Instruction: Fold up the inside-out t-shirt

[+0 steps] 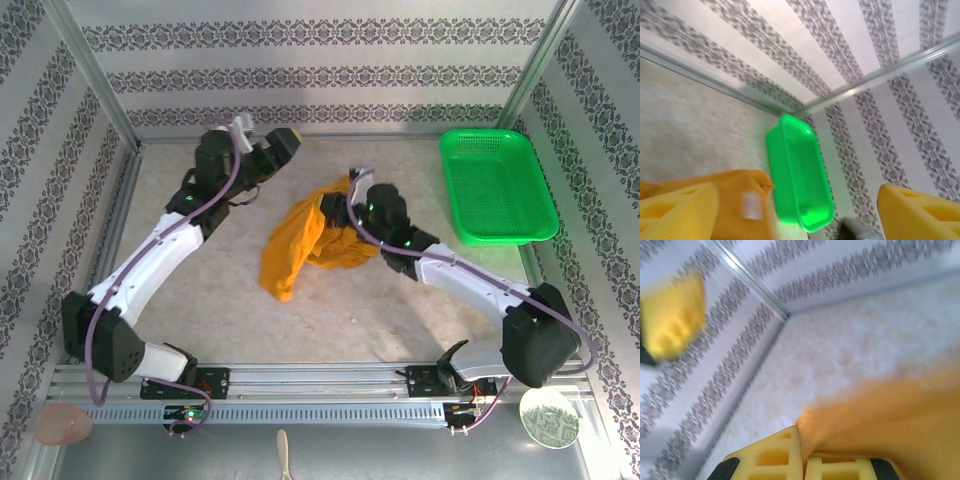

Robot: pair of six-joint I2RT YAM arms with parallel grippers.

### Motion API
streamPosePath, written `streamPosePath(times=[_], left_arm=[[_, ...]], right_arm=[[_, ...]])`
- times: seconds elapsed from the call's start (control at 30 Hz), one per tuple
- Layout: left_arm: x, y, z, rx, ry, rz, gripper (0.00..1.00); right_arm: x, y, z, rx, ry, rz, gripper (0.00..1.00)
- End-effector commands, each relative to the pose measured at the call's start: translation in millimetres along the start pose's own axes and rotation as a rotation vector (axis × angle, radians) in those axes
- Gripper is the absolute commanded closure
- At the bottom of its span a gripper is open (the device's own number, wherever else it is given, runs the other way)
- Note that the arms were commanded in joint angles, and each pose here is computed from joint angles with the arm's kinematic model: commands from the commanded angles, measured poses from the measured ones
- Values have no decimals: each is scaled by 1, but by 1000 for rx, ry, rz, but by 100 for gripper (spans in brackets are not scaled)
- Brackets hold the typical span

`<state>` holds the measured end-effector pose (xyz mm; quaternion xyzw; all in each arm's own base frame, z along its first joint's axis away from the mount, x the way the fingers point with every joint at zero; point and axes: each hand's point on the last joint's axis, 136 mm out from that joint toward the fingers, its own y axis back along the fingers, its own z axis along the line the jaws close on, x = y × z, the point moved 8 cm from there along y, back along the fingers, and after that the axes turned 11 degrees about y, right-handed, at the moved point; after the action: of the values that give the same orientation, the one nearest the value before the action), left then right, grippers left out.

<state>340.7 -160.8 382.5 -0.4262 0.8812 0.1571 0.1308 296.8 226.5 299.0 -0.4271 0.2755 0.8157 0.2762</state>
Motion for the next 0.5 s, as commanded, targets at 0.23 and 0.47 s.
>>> streamPosePath(times=[0.23,0.47], left_arm=[[91,39,66,-223,-286,120,8],[145,23,118,-243,-272,144,8]], right_arm=[[-107,35,42,-85,103,-99,100],[-117,44,47,-78,117,-106,100]])
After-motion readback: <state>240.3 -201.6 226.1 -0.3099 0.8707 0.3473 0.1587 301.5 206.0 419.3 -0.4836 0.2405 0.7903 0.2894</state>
